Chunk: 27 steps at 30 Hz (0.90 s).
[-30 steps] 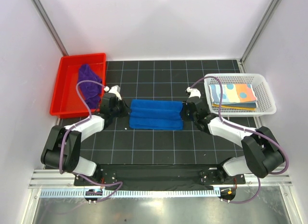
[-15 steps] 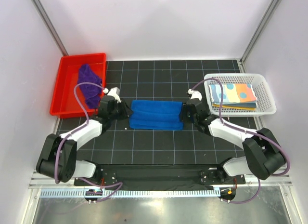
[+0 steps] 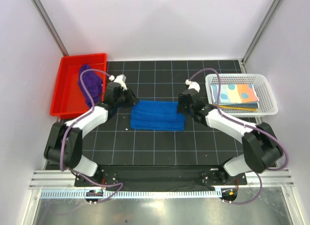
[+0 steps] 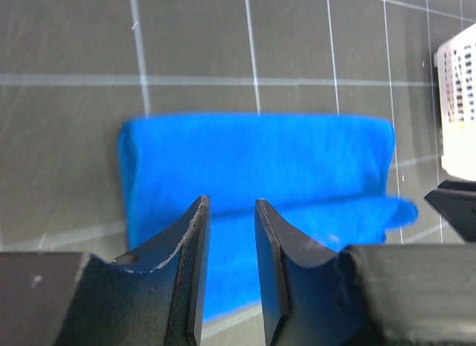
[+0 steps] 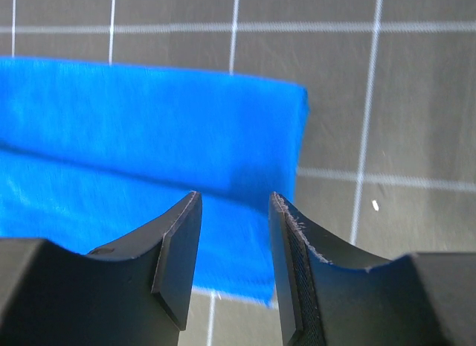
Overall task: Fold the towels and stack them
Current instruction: Fold the towel
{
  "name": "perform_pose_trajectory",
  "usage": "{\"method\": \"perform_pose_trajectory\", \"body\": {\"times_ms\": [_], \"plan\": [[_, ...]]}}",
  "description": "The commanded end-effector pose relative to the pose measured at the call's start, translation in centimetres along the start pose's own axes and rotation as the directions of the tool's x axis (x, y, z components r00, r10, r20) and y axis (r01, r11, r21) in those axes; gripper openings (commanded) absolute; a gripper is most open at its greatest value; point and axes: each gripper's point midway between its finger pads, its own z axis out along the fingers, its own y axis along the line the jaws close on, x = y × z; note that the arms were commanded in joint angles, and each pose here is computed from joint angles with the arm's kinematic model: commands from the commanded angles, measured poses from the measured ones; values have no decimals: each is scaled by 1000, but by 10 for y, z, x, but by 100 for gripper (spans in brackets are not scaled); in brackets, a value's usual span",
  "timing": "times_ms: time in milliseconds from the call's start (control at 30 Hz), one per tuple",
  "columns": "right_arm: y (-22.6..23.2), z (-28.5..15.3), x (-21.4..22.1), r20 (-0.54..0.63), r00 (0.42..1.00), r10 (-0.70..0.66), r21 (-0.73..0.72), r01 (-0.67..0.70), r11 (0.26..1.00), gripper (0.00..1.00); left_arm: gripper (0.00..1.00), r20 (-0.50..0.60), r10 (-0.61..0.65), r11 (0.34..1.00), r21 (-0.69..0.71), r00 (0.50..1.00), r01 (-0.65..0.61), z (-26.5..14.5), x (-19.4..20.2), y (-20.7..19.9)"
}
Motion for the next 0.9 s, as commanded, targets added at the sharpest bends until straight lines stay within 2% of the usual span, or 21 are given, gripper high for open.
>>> {"method": "perform_pose_trajectory", "body": {"times_ms": [0,33,200,467,867], "plan": [[7,14,-24,27,1000,-11,42,10,999,48,33,-41,9,1000,-5,999,-9,25,-3,-7],[7,16,-22,8,1000,-17,56,16,998,48,31,-50,12,1000,9,999,-12,29,-8,-13],[10,29,-15,-50,998,-27,70,31,997,47,28,-176,19,1000,-10,984,-21,54,22,-10],[8,34,11,-136,990,-40,53,48,997,46,27,-228,32,999,-1,973,-33,50,45,-13],[5,17,23,-155,987,-45,28,50,998,46,27,-269,54,998,30,961,-48,32,63,-22]]}}
